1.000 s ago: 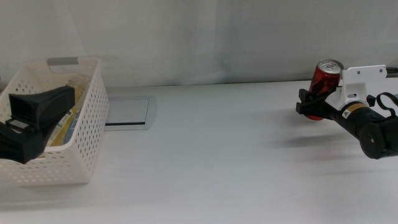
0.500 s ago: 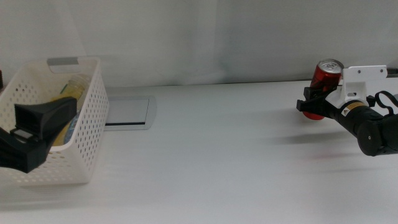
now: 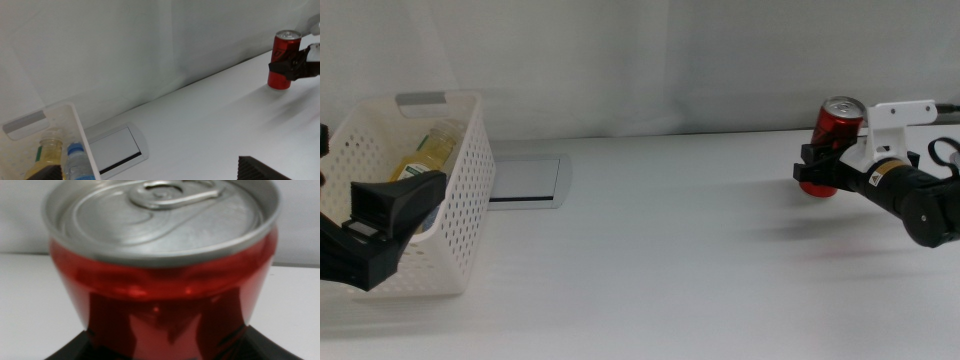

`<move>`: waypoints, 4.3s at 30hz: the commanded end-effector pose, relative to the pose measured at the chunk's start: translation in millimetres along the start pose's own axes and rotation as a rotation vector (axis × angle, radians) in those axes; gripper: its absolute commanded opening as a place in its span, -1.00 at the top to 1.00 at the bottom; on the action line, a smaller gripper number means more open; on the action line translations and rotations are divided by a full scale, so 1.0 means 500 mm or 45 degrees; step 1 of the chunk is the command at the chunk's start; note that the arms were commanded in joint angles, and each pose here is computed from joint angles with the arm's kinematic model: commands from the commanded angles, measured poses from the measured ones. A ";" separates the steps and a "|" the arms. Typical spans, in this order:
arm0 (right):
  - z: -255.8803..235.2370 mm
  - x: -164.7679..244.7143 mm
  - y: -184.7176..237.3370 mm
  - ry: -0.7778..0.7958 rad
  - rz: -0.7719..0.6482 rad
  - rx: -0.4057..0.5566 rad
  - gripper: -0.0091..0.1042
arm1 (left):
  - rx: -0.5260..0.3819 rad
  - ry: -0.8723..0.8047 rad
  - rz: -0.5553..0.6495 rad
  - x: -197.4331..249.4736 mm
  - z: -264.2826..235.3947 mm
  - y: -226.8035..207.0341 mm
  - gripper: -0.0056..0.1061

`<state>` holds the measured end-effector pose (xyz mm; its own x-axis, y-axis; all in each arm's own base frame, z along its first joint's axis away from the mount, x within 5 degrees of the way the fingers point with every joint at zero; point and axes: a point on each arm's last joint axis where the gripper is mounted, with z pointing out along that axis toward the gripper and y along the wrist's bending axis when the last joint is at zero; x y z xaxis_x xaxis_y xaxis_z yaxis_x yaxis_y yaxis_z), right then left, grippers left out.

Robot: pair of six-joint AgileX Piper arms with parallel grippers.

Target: Use arms to grab the bottles and put them into the dustbin to the left of the table.

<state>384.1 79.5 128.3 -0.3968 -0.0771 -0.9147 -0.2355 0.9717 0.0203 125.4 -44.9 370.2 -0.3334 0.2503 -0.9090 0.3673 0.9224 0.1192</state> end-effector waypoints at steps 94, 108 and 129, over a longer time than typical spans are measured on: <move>-0.553 -0.222 -0.022 0.004 -0.163 0.199 0.88 | 0.184 -0.012 0.084 0.002 -0.002 -0.035 -0.69; -0.683 -0.108 0.001 -0.180 -0.057 0.210 0.88 | 0.165 -0.124 0.019 0.127 0.088 -0.054 -0.69; -0.601 0.095 -0.002 -0.243 0.025 0.204 0.88 | 0.374 0.004 0.087 0.191 0.252 -0.165 -0.67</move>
<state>99.5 8.3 206.2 -0.2755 0.0050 -0.9613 -0.0750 0.9968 0.0266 170.8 -128.3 228.6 -0.2994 0.3234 -0.8976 0.6204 0.7807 0.0743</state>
